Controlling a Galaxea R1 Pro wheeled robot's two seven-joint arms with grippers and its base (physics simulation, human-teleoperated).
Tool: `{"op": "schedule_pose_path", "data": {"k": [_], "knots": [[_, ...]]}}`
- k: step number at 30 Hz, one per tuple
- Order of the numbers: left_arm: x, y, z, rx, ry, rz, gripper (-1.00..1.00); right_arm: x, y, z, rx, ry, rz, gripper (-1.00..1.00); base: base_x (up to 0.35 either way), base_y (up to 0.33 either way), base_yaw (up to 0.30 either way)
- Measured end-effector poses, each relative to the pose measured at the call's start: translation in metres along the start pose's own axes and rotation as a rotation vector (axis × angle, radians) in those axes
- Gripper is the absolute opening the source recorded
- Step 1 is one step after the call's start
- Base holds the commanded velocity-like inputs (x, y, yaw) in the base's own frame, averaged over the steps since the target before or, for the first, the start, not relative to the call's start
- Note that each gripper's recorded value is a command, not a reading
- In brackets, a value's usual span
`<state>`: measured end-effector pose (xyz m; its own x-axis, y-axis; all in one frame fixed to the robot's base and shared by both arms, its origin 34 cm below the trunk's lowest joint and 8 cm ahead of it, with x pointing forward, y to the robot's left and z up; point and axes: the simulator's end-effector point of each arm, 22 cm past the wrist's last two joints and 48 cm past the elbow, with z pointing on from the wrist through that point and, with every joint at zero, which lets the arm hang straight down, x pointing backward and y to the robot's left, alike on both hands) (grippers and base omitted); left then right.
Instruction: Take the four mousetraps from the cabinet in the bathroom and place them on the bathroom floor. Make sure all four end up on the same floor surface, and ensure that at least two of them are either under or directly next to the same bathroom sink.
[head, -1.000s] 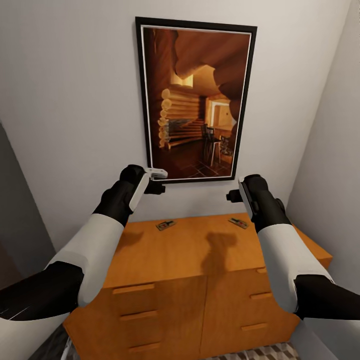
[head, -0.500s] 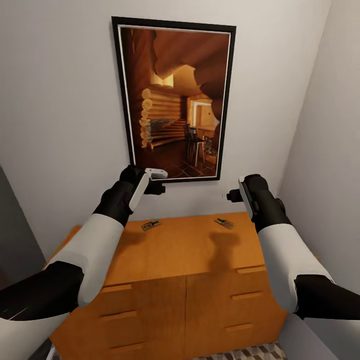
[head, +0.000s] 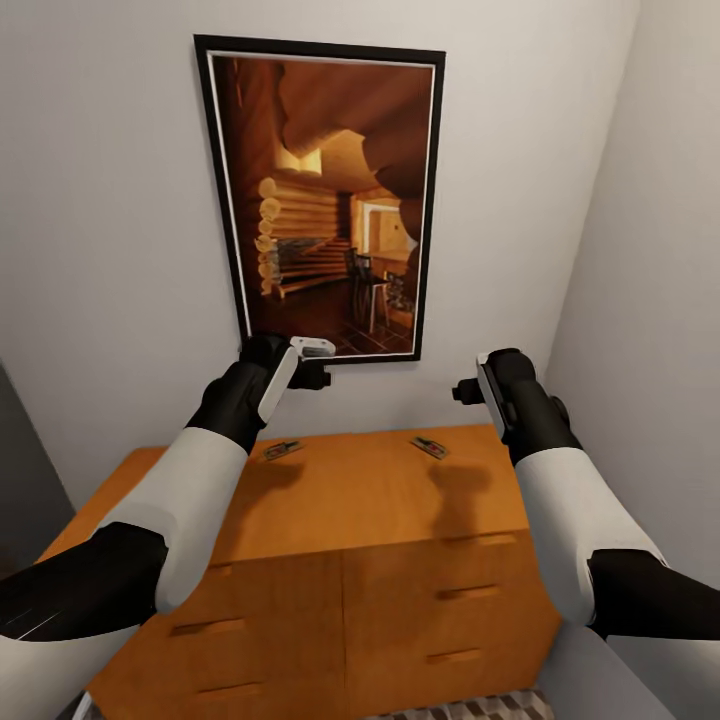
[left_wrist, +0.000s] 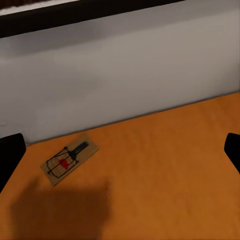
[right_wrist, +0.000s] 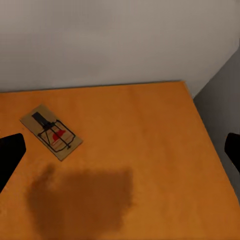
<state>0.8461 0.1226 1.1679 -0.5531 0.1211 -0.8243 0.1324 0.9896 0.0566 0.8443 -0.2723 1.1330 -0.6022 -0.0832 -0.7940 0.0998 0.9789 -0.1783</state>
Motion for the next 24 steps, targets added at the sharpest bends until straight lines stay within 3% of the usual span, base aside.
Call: {"op": "schedule_pose_path", "data": {"k": [12,24], "knots": [[0.0016,0.0003,0.001,-0.001,0.005,0.001,1.0,0.0001,0.0003,0.0,-0.002,0.0,0.002,1.0,0.0,-0.013,0.239],[0.0022,0.0004,0.0015,-0.002,0.006,0.0,1.0,0.0025,0.0022,0.0015,-0.007,0.007,0.002,1.0,0.0,-0.001,0.042]]}}
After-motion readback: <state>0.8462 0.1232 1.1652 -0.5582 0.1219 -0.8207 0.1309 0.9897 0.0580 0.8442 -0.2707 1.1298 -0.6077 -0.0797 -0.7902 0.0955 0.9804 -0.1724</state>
